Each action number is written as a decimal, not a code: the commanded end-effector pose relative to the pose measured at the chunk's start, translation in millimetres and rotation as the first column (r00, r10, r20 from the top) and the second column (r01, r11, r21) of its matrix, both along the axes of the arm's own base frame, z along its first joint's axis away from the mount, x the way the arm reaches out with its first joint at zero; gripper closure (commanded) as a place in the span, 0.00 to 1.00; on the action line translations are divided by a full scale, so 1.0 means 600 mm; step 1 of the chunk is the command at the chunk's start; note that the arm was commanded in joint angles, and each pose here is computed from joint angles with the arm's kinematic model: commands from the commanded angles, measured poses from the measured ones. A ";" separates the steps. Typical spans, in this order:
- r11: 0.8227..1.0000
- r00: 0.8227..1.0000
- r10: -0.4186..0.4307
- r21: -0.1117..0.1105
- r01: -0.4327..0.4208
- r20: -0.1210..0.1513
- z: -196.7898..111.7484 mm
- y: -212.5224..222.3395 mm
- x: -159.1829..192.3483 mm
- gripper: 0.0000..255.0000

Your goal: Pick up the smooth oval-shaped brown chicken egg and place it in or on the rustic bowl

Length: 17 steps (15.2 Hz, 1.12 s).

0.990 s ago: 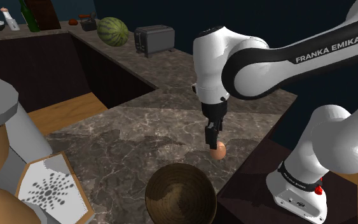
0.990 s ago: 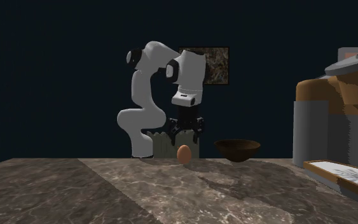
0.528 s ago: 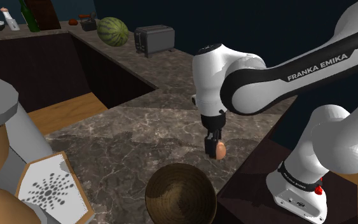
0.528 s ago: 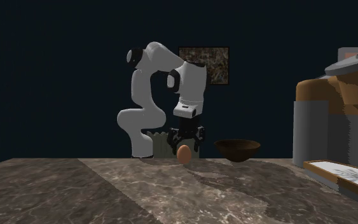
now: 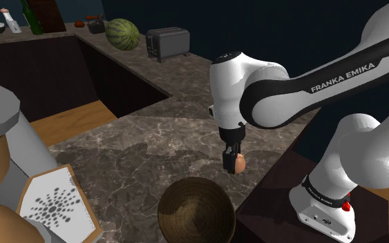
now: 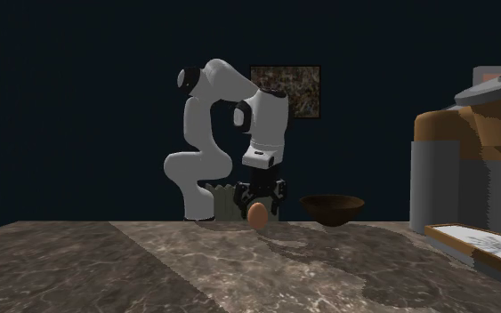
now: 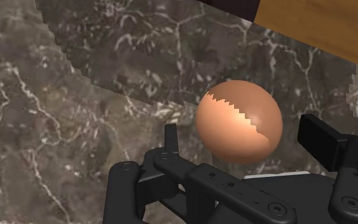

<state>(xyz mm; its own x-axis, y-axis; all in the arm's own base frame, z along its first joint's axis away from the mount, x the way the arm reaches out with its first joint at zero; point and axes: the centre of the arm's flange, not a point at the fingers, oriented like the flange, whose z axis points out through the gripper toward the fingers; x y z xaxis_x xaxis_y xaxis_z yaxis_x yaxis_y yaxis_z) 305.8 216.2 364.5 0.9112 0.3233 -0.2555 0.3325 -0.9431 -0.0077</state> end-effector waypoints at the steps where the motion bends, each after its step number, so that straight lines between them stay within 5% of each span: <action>1: 1.000 1.000 0.000 0.000 0.000 0.000 0.000 0.000 0.000 1.00; 10: 1.000 1.000 0.000 0.000 0.000 0.000 0.000 0.000 0.000 1.00; 17: 1.000 1.000 0.000 0.000 0.000 0.000 0.062 0.000 0.000 1.00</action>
<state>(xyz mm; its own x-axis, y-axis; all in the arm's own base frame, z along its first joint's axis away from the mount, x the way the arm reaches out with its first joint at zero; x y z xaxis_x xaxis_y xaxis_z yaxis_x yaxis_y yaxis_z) 305.7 216.9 396.4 0.9113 0.3234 -0.2550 0.3325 -0.9431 -0.0077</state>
